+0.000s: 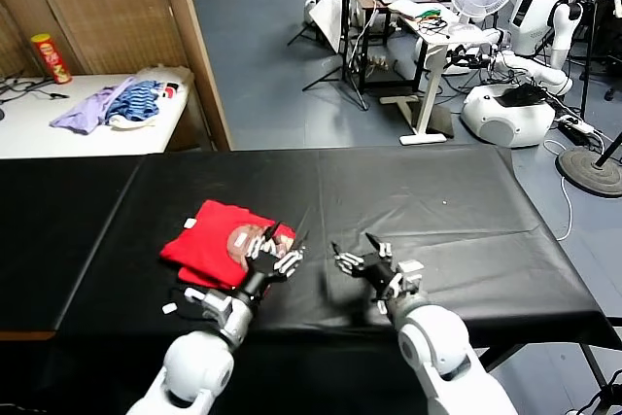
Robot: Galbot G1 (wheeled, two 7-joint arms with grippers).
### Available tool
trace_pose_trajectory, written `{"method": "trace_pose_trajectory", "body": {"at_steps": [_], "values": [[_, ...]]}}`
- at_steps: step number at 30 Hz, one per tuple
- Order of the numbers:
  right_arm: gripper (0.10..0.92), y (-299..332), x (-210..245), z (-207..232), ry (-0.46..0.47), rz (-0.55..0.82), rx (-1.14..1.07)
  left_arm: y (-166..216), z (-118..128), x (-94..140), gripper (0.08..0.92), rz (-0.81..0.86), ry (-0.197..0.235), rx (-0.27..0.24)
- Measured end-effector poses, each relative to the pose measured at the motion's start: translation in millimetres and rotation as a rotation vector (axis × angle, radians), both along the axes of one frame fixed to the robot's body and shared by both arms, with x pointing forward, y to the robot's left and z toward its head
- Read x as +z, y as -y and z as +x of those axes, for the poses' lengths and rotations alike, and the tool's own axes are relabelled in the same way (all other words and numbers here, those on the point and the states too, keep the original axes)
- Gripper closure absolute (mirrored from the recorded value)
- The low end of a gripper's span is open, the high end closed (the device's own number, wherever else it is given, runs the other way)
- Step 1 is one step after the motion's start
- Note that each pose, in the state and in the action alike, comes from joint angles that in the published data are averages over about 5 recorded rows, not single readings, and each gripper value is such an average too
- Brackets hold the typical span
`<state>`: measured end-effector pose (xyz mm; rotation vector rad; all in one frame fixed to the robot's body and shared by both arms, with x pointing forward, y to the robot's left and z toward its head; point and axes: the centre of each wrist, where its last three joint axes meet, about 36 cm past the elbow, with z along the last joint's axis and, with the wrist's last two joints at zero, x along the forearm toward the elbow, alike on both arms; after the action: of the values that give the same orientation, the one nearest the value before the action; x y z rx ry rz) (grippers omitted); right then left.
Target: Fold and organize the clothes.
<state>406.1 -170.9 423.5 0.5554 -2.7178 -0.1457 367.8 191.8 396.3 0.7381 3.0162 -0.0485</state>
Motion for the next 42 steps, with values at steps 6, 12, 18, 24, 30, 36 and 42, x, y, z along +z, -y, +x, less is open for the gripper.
{"method": "trace_pose_trajectory", "body": {"at_steps": [6, 12, 18, 24, 30, 36, 42], "values": [[0.224, -34, -7, 21, -0.074, 0.073, 0.075, -14, -4, 11, 0.203, -0.039, 0.051, 0.023], [0.228, -67, -20, 41, -0.142, 0.115, 0.108, -28, -13, 17, 0.201, -0.03, 0.077, 0.064], [0.428, -82, -30, 57, -0.172, 0.127, 0.118, -39, -24, 19, 0.201, -0.032, 0.077, 0.113], [0.761, -82, -38, 73, -0.106, 0.055, 0.133, -47, -31, 19, 0.201, -0.028, 0.076, 0.145], [0.879, -69, -52, 95, 0.047, -0.074, 0.164, -54, -37, 12, 0.201, -0.017, 0.062, 0.195], [0.671, -47, -52, 86, 0.189, -0.151, 0.177, -65, -42, 2, 0.201, -0.006, 0.022, 0.261], [0.371, -10, -48, 47, 0.303, -0.192, 0.088, -73, -49, -6, 0.201, 0.017, -0.04, 0.29]]}}
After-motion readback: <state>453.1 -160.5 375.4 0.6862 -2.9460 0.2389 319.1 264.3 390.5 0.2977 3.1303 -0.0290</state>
